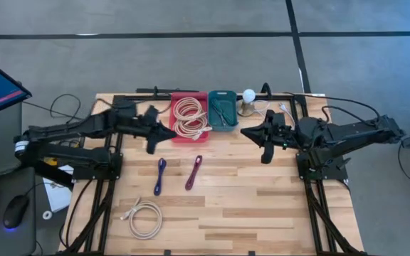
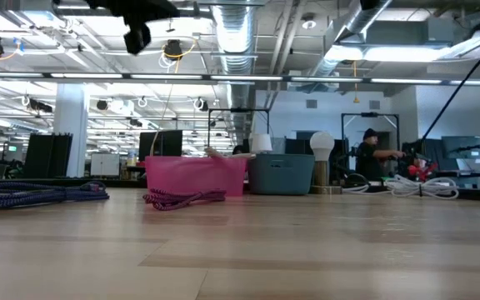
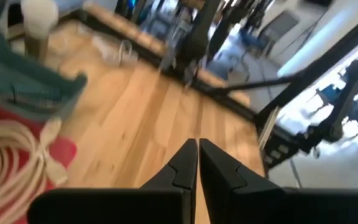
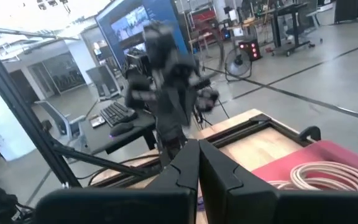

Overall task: Pick & Place USB Port
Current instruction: Put the pink charger cable into the blue bin

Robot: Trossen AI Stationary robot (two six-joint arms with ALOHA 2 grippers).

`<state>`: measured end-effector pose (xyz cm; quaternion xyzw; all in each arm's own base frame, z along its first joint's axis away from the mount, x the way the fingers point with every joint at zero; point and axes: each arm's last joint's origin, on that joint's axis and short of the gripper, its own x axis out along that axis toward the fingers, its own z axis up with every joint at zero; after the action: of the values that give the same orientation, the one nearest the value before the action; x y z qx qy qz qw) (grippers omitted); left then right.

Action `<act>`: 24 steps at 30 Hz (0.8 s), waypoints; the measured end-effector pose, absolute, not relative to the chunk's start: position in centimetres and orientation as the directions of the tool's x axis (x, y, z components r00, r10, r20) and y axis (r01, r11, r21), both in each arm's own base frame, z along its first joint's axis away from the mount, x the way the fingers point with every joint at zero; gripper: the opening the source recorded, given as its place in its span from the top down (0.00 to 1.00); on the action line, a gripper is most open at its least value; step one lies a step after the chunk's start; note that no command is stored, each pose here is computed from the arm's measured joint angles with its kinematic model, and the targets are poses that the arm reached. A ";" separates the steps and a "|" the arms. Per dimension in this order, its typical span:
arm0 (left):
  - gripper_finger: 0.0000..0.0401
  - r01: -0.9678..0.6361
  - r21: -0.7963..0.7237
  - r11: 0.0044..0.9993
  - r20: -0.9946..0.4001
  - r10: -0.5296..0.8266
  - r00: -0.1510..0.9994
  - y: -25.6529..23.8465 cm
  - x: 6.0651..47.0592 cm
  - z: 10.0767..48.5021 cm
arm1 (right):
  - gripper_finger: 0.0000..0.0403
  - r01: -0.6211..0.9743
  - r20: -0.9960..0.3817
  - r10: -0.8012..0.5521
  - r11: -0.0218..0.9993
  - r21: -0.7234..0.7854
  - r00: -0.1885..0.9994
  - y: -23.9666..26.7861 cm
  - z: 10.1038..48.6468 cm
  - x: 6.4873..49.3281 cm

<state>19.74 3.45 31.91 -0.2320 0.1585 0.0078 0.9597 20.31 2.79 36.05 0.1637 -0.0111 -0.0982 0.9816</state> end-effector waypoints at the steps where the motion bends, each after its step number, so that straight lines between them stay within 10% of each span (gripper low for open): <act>1: 0.96 -0.096 -0.447 0.889 -0.334 -0.066 0.940 3.5 20.3 31.4 | 1.00 0.187 -0.006 -0.196 0.927 0.325 0.981 2.8 36.1 20.2; 15: 0.65 -0.249 -0.569 0.784 -0.589 -0.177 0.788 1.9 26.4 24.5 | 1.00 0.185 0.012 -0.200 0.926 0.329 0.980 2.5 36.8 18.7; 24: 0.65 -0.346 -0.578 0.739 -0.684 -0.208 0.699 1.3 28.6 20.7 | 1.00 0.188 0.010 -0.203 0.925 0.329 0.979 2.5 36.8 18.8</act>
<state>28.57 1.27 20.66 -0.3589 0.3857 0.0408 0.8490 18.76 2.45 36.75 0.1654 -0.0219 -0.0996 0.9809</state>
